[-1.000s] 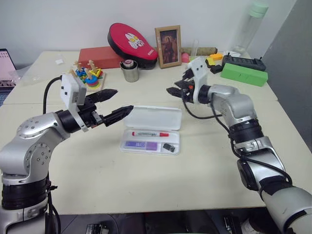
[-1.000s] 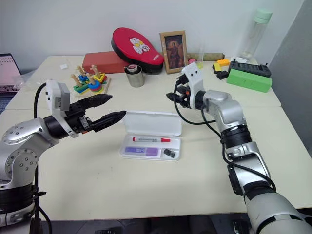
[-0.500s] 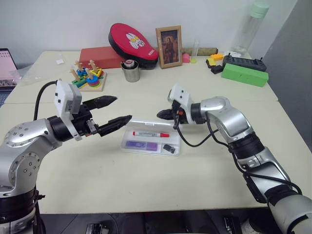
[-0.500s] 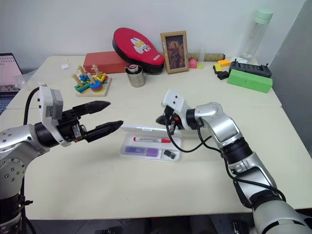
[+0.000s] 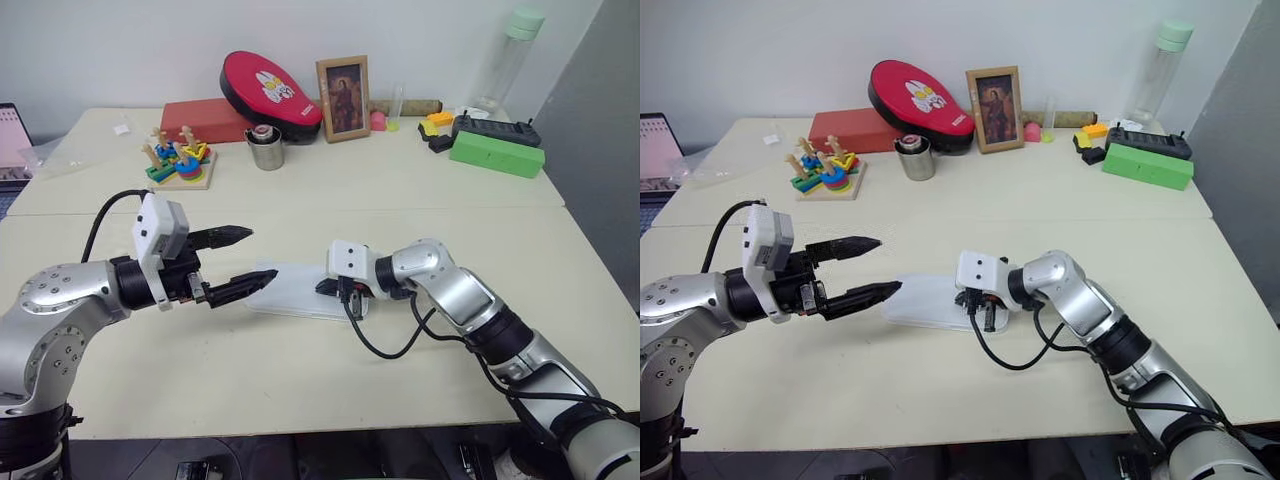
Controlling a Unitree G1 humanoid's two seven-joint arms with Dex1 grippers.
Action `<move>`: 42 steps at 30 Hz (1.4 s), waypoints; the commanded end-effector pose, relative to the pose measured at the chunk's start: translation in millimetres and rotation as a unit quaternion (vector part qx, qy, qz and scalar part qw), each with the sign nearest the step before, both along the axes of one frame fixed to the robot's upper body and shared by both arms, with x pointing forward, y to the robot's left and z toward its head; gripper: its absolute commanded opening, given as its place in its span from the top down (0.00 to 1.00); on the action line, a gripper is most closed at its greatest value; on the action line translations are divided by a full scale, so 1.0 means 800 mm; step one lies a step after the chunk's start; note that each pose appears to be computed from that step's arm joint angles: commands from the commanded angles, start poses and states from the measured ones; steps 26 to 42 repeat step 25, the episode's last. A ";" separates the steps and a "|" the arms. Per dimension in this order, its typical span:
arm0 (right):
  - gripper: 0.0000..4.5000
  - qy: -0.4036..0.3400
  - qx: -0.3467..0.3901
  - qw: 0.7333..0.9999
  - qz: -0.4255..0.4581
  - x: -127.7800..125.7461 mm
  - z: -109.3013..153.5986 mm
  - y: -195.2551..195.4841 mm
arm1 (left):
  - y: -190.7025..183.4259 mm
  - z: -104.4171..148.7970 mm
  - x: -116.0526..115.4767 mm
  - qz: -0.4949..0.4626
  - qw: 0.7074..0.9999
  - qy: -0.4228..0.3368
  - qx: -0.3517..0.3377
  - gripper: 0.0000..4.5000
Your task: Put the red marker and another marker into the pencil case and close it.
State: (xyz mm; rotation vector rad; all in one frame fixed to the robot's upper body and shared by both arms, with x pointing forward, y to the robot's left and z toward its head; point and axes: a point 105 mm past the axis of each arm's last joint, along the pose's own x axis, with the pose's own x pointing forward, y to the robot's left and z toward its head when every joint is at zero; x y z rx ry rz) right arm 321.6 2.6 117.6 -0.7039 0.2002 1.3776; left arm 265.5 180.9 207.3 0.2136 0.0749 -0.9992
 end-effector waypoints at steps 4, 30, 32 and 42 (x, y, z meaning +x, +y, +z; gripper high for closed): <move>0.96 0.047 0.151 0.986 -0.060 0.017 0.059 -0.028 | 0.044 0.006 0.038 0.140 0.990 -0.034 -0.003 0.00; 0.00 0.070 0.216 0.946 -0.233 0.052 0.074 -0.179 | 0.145 -0.029 0.062 0.325 0.943 -0.051 0.048 0.00; 0.00 0.070 0.216 0.946 -0.233 0.052 0.074 -0.179 | 0.145 -0.029 0.062 0.325 0.943 -0.051 0.048 0.00; 0.00 0.070 0.216 0.946 -0.233 0.052 0.074 -0.179 | 0.145 -0.029 0.062 0.325 0.943 -0.051 0.048 0.00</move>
